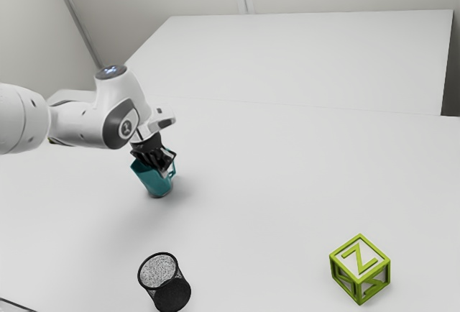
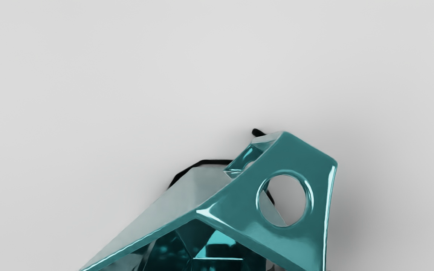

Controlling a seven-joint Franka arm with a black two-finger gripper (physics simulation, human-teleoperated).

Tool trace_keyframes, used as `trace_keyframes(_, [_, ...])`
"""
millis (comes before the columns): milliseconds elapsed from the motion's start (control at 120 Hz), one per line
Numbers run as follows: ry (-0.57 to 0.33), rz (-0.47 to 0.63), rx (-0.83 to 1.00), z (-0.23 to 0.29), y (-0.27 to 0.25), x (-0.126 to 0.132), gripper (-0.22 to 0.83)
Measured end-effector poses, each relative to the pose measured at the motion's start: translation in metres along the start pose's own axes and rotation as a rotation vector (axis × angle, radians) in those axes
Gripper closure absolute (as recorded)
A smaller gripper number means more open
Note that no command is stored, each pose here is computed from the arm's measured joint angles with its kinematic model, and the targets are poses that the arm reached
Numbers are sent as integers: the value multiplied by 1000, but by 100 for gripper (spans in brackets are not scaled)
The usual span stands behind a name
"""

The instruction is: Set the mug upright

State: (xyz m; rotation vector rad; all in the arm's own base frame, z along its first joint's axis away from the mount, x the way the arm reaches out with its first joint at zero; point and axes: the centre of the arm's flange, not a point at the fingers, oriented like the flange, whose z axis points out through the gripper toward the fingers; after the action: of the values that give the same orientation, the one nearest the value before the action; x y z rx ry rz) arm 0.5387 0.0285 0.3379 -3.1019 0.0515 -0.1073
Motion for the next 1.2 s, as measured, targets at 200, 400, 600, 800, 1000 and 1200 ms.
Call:
trace_keyframes(200, [3, -7, 3, 0, 1, 3, 55])
trace_keyframes(400, [24, 7, 5, -12, 5, 11, 22])
trace_keyframes(600, [37, 16, -1, -28, 8, 18, 8])
trace_keyframes(800, [65, 32, -13, -60, 7, 23, 3])
trace_keyframes(1000, [111, 66, -3, -133, -2, 40, 1])
trace_keyframes(1200, [134, 83, 38, -225, -16, 56, 1])
